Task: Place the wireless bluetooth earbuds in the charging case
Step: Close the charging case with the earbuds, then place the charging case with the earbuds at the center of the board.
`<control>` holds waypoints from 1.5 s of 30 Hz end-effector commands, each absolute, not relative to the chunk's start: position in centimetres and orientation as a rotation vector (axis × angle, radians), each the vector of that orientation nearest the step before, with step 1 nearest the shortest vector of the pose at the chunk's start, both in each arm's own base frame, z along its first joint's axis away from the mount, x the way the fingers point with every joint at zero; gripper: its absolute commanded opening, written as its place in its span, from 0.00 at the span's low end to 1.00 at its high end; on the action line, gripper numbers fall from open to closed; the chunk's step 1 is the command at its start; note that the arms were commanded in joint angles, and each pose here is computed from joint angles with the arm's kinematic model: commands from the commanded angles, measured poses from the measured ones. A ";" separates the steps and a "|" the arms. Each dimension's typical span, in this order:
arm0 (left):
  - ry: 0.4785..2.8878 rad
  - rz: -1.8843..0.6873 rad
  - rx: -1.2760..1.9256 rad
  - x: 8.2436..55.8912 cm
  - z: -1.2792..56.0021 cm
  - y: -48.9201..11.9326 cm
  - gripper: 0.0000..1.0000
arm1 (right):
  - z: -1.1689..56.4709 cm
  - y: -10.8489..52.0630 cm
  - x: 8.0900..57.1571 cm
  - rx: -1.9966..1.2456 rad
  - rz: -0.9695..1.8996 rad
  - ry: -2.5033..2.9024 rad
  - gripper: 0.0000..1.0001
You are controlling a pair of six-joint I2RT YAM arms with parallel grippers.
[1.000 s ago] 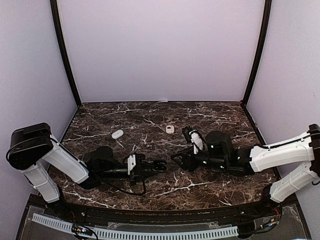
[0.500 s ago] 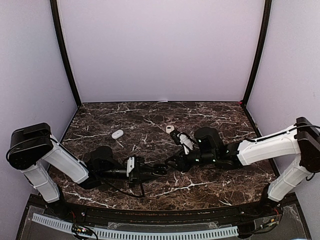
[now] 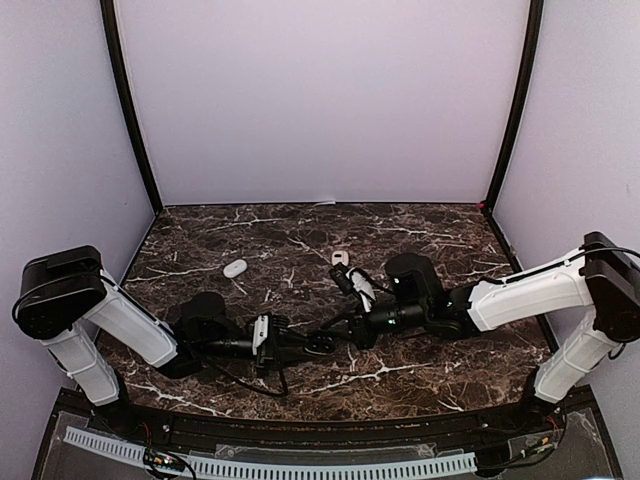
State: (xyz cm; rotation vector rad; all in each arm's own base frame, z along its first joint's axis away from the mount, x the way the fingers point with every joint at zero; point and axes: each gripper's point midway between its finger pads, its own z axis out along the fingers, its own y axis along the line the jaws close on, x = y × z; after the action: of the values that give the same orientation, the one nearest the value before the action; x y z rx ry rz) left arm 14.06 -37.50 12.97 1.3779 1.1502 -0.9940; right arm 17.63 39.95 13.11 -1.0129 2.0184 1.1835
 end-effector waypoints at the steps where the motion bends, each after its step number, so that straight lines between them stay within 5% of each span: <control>1: 1.112 -1.003 1.370 13.9 13.9 -37.7 0.09 | 16.0 40.5 16.4 -1.065 1.301 1.867 0.00; 12: 1.389 -0.962 1.178 19.2 13.2 -37.3 0.07 | 19.1 38.5 14.5 -1.075 1.357 1.690 0.00; 21: 1.624 -0.963 0.706 26.4 15.0 -30.8 0.06 | 18.7 31.4 25.1 -0.510 0.709 1.852 0.04; 32: 1.981 -0.806 0.196 33.5 14.5 -20.7 0.11 | 18.2 30.1 30.4 -0.483 0.454 1.910 0.09; 45: 2.189 -0.990 0.337 37.0 11.7 -26.4 0.14 | 16.1 29.7 32.0 -0.455 0.404 1.889 0.11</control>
State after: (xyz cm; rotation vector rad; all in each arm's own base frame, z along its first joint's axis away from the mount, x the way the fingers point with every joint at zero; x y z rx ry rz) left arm 36.92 -25.10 12.47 0.3081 2.1318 -0.9082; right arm 31.30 30.65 16.33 -0.4940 1.9319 0.4520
